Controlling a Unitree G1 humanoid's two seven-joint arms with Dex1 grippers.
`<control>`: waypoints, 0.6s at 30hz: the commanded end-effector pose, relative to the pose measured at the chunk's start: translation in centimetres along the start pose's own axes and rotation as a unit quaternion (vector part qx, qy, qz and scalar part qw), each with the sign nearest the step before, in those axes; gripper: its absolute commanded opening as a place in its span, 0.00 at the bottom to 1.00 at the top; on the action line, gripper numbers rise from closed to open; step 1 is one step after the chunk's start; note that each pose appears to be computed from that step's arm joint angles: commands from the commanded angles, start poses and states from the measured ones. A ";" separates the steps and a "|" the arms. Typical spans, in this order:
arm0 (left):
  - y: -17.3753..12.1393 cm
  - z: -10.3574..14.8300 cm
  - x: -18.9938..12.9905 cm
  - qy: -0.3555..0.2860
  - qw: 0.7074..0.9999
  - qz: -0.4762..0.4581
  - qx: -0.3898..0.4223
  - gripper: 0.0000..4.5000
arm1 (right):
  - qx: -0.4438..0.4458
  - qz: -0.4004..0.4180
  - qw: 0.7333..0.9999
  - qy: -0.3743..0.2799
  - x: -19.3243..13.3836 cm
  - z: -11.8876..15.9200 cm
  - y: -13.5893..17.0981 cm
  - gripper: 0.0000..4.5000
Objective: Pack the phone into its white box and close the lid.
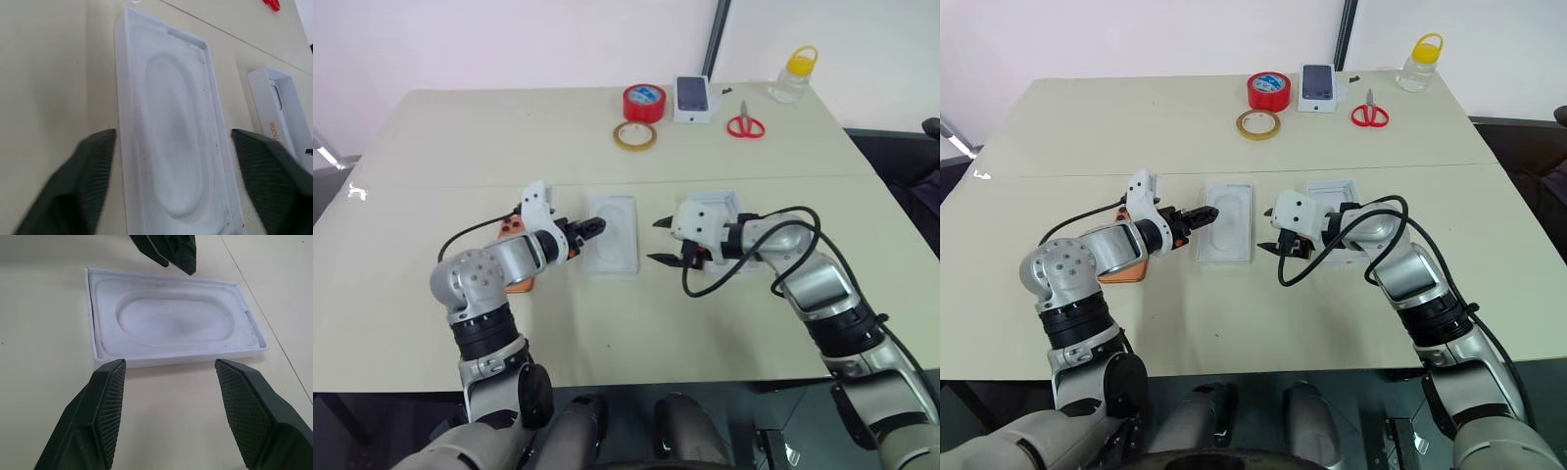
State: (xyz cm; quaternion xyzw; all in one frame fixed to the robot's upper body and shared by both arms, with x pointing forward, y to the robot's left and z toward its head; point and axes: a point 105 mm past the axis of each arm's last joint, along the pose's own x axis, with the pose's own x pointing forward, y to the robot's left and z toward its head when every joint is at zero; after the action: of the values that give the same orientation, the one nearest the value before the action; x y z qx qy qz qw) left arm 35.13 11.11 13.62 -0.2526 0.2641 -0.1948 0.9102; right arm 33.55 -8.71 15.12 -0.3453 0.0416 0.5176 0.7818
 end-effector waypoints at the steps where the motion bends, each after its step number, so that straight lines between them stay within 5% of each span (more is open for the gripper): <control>1: -0.8 1.6 -0.8 -0.034 0.999 -0.022 0.002 0.98 | -0.017 -0.014 1.000 -0.021 -0.2 1.3 -0.5 0.68; 5: -0.7 3.5 -2.0 -0.077 0.996 -0.034 0.002 0.99 | -0.001 -0.041 0.999 -0.030 0.5 1.7 -1.4 0.62; 7: -0.1 4.5 -2.8 -0.100 0.994 -0.026 0.022 0.99 | 0.014 -0.046 0.998 -0.031 1.2 1.8 -1.5 0.50; 12: 3.2 5.8 -4.8 -0.129 0.981 0.038 0.138 0.99 | 0.048 -0.057 0.997 -0.025 3.5 2.2 -1.7 0.01; 18: 4.9 6.2 -7.5 -0.155 0.951 0.025 0.266 0.99 | 0.069 -0.081 0.994 -0.016 6.1 3.0 -2.7 0.01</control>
State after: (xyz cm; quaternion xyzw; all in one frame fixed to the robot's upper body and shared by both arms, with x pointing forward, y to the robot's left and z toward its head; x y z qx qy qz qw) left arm 34.24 21.34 16.52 -0.0516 0.1104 -0.1672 0.9784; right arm 37.38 -3.34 14.89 -0.2744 0.0589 0.4636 0.8404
